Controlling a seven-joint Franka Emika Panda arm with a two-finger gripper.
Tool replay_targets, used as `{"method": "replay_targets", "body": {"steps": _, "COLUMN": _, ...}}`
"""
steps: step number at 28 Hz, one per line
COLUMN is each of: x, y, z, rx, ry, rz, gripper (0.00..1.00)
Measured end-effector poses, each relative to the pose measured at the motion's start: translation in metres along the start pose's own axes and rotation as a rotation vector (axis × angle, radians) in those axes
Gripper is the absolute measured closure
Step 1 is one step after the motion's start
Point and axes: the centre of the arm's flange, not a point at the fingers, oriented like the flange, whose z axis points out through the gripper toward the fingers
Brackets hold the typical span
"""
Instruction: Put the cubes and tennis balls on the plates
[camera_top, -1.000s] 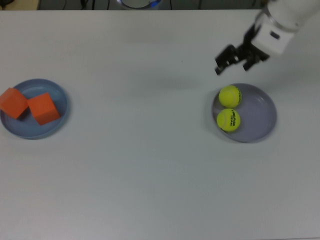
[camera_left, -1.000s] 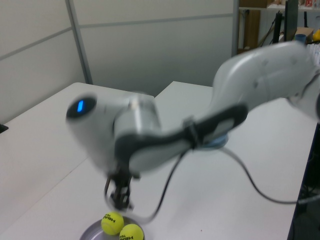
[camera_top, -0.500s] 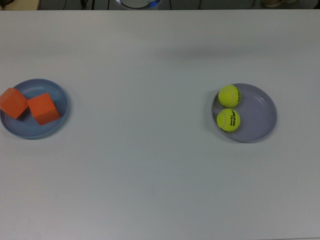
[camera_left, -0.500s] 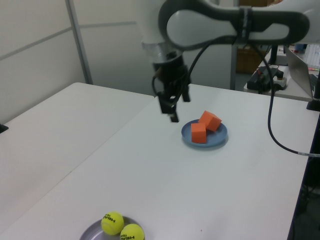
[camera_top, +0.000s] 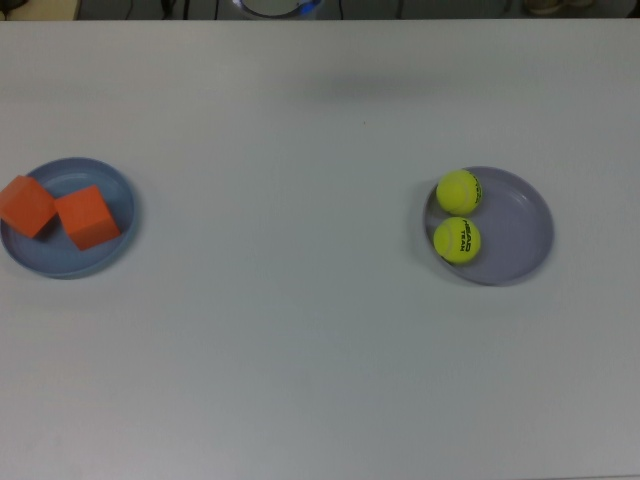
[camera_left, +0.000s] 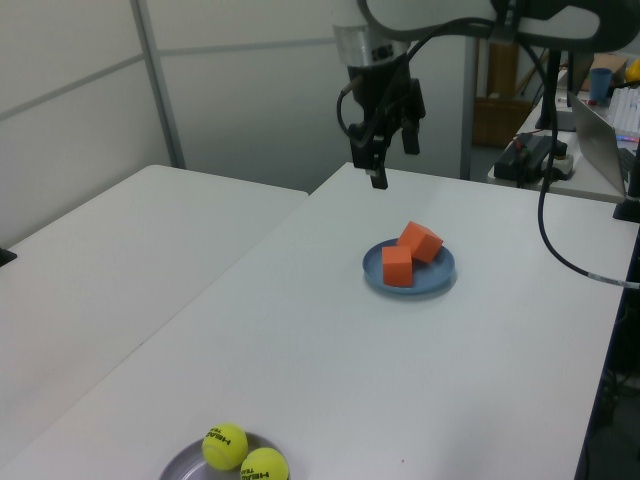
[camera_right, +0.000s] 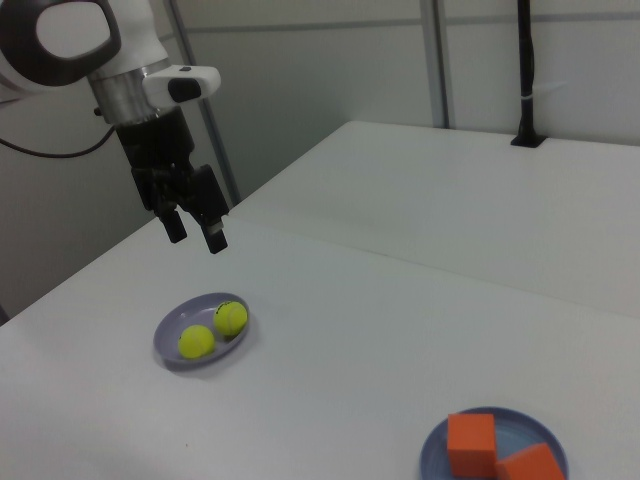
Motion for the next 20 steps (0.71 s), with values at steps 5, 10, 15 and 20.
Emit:
{"method": "replay_targets", "body": {"steps": 5, "x": -0.011, "y": 0.001, "z": -0.009, "rx": -0.005, "ry": 0.006, "rz": 0.007, "gripper": 0.0}}
{"method": "replay_targets", "body": {"steps": 10, "x": -0.022, "y": 0.011, "z": -0.02, "rx": -0.003, "ry": 0.015, "rz": 0.033, "gripper": 0.0}}
{"method": "replay_targets", "body": {"steps": 15, "x": -0.021, "y": 0.023, "z": -0.018, "rx": 0.014, "ry": 0.01, "rz": 0.056, "gripper": 0.0}}
{"method": "replay_targets", "body": {"steps": 20, "x": -0.019, "y": 0.028, "z": -0.016, "rx": 0.019, "ry": 0.005, "rz": 0.065, "gripper": 0.0}}
